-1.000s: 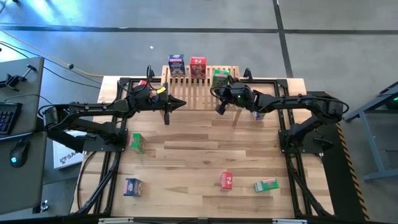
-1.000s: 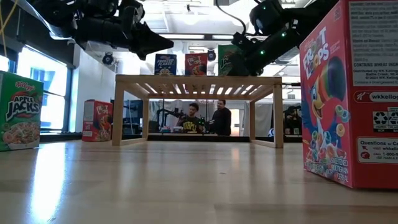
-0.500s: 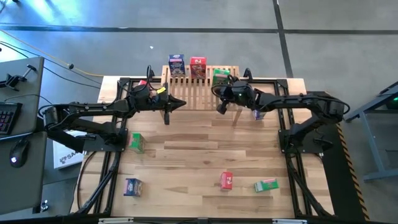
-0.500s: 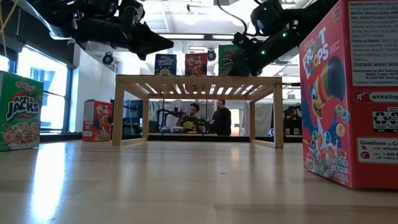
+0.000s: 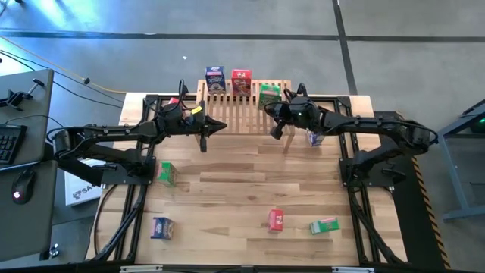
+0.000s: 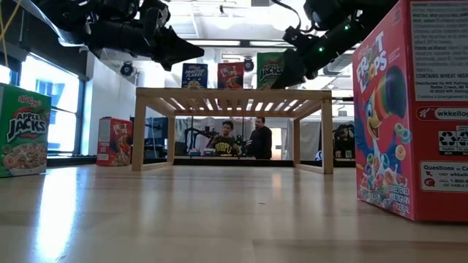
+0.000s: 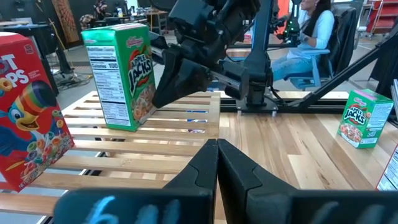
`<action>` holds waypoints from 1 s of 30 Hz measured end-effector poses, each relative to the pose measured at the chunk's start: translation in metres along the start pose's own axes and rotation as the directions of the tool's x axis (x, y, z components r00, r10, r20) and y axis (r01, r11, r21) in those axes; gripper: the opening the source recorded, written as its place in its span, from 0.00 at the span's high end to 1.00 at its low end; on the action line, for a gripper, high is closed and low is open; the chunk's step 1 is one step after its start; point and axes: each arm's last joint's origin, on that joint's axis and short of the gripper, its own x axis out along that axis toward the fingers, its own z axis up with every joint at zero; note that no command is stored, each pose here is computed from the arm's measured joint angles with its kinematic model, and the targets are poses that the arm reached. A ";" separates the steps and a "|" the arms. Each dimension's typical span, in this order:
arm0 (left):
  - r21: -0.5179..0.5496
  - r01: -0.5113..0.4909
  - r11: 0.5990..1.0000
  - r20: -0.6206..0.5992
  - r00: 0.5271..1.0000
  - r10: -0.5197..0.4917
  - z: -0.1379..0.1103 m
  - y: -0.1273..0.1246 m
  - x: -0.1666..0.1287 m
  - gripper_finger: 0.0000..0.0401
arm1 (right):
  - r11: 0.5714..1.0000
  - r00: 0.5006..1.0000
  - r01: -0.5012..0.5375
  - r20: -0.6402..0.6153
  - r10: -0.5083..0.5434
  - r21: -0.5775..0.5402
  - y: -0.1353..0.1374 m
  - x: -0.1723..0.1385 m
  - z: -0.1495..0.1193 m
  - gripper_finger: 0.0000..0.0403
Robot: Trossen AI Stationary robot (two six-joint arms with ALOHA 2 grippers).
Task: Stack cereal on shelf
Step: Put the middle green cereal box on the shelf
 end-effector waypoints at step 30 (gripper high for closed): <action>-0.001 0.001 1.000 -0.002 1.000 -0.001 0.000 0.000 0.000 1.00 | 0.999 1.000 0.004 0.024 -0.005 0.040 -0.025 0.012 -0.005 1.00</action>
